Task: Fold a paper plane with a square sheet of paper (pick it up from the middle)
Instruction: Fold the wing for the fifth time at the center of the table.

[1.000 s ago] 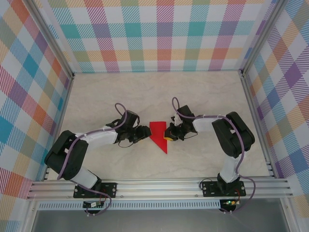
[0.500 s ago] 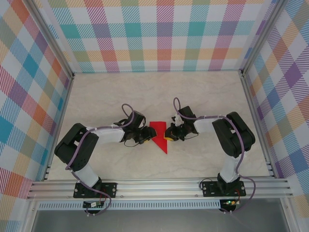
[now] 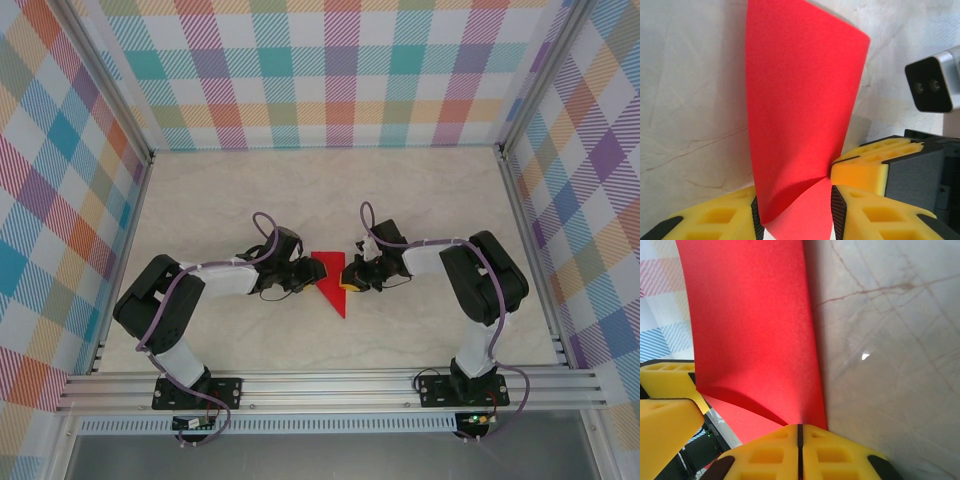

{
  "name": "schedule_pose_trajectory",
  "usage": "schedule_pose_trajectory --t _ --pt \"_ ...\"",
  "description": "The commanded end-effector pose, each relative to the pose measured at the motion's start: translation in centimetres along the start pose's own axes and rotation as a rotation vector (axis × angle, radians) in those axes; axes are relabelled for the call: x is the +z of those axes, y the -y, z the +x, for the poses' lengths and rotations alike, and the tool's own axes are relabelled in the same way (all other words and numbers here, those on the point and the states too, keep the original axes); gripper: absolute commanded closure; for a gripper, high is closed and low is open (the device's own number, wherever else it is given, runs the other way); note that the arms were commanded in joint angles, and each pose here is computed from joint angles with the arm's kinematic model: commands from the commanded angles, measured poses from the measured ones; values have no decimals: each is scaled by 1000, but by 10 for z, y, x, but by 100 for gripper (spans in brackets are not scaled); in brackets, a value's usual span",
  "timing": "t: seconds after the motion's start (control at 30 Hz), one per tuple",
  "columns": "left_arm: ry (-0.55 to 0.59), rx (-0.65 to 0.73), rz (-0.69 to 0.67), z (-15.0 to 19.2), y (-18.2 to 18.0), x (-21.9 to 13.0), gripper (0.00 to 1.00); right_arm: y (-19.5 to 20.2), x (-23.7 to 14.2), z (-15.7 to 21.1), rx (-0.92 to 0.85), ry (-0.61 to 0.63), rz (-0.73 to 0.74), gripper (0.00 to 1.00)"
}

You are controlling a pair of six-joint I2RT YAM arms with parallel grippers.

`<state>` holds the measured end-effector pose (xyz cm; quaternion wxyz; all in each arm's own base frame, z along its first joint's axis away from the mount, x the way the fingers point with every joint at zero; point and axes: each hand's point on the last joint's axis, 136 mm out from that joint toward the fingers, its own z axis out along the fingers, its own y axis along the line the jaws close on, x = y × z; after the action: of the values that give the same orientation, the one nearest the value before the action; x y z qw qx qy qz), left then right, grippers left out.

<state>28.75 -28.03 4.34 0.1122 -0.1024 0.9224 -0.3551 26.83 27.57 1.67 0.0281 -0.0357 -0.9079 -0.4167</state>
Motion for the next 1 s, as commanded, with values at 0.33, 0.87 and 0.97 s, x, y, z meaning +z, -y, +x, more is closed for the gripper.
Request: schedule_pose_trajectory --t 0.33,0.87,0.97 --pt "38 114 91 -11 25 0 76 30 7 5 63 -16 78 88" --pt "47 39 29 -9 10 -3 99 -20 -20 5 -38 43 -26 87" --pt "54 31 32 -10 12 -5 98 -20 -11 10 -36 13 -27 88"
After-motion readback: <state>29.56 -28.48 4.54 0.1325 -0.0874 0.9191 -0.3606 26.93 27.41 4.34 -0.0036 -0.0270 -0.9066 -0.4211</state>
